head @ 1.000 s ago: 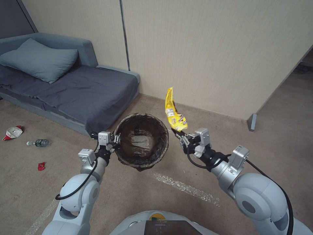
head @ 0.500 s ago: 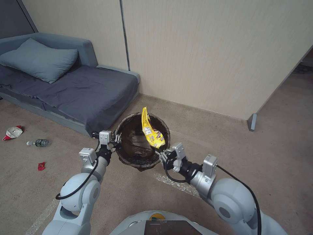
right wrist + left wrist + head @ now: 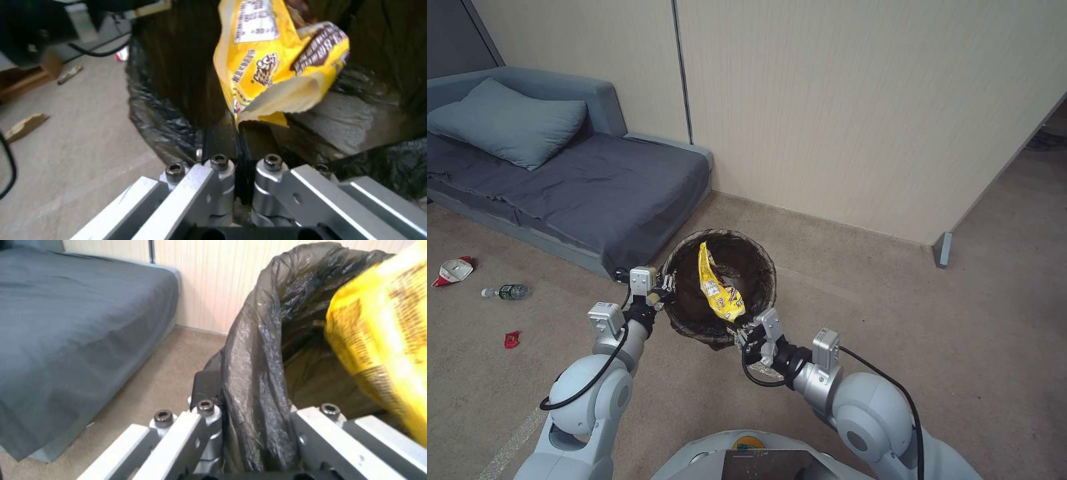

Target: Pick up the trash bin, then pick up the garbage from the floor and place it into the trash bin.

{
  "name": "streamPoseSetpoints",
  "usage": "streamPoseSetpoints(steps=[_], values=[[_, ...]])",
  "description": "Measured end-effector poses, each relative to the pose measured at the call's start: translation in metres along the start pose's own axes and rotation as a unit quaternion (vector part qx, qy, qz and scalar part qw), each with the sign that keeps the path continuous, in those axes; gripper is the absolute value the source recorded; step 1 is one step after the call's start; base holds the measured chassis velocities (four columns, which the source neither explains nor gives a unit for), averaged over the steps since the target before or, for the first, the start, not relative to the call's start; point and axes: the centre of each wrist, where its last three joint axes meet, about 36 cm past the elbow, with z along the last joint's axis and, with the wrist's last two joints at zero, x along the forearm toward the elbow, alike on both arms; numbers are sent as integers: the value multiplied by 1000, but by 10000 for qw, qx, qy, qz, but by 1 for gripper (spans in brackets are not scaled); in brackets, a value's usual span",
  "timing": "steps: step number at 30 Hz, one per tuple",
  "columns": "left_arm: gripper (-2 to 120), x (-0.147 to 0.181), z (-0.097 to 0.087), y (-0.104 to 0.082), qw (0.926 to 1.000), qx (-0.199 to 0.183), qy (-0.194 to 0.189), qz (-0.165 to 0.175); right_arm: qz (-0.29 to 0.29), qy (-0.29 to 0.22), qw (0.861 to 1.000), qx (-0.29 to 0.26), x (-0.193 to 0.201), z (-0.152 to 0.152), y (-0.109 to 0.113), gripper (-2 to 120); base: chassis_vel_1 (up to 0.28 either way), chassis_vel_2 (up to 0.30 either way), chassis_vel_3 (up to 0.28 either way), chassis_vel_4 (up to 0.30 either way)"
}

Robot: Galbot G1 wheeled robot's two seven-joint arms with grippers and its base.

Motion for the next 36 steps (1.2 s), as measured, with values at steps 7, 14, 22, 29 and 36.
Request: streamPoseSetpoints(steps=[7,14,22,29,36], values=[[6,1,-1,-2,10000,-11,-12,7,172,-20,9998,-71,-4,2,2,25,0,0,0,0],[6,3,-1,-2,10000,-17,-1,13,284,-99,9994,-146,-5,1,4,52,0,0,0,0],[6,4,-2,-4,10000,-42,15,34,383,-250,9989,-123,0,-5,4,81,0,0,0,0],[6,4,-2,-3,9999,-99,31,-9,494,-615,9969,-52,15,-21,5,99,0,0,0,0],[6,4,1,-1,9999,-150,63,-57,1002,-1427,9843,281,45,-47,1,100,0,0,0,0]])
